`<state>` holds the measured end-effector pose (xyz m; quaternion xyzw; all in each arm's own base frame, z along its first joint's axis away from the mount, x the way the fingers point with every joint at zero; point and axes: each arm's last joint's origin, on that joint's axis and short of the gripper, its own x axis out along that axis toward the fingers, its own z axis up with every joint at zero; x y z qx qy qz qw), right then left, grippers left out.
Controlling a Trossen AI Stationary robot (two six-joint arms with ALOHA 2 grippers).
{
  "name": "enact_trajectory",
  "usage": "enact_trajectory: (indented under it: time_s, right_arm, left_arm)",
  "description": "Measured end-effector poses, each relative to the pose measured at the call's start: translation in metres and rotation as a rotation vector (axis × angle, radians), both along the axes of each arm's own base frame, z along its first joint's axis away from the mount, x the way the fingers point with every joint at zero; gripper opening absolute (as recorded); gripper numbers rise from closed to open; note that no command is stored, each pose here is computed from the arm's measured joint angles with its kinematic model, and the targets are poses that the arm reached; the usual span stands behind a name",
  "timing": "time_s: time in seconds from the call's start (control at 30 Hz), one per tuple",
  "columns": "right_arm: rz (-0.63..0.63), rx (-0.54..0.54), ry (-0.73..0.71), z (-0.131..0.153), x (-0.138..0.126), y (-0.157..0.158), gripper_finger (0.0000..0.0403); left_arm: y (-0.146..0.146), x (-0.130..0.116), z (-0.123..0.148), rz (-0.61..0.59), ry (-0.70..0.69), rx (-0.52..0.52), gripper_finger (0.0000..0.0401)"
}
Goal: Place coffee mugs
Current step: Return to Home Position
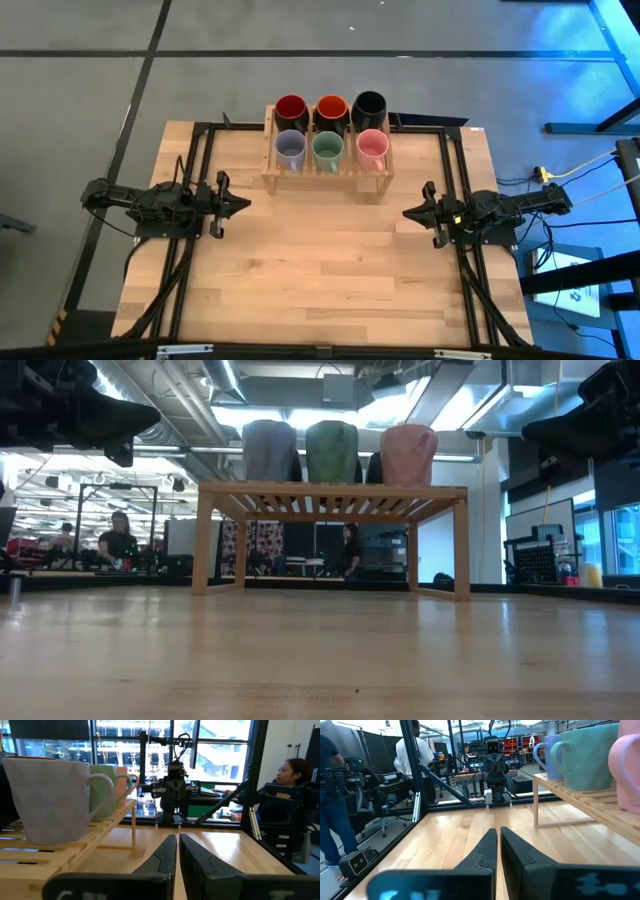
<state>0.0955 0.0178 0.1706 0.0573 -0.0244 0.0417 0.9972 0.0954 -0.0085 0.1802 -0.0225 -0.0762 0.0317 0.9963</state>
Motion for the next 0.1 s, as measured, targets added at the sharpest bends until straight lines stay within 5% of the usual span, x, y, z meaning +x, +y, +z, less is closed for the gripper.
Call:
enact_trajectory:
  time_s: [0.1]
  right_arm:
    - [0.0,0.0,0.0,0.0,0.0,0.0,0.001]
  left_arm:
    - [0.0,0.0,0.0,0.0,0.0,0.0,0.0015]
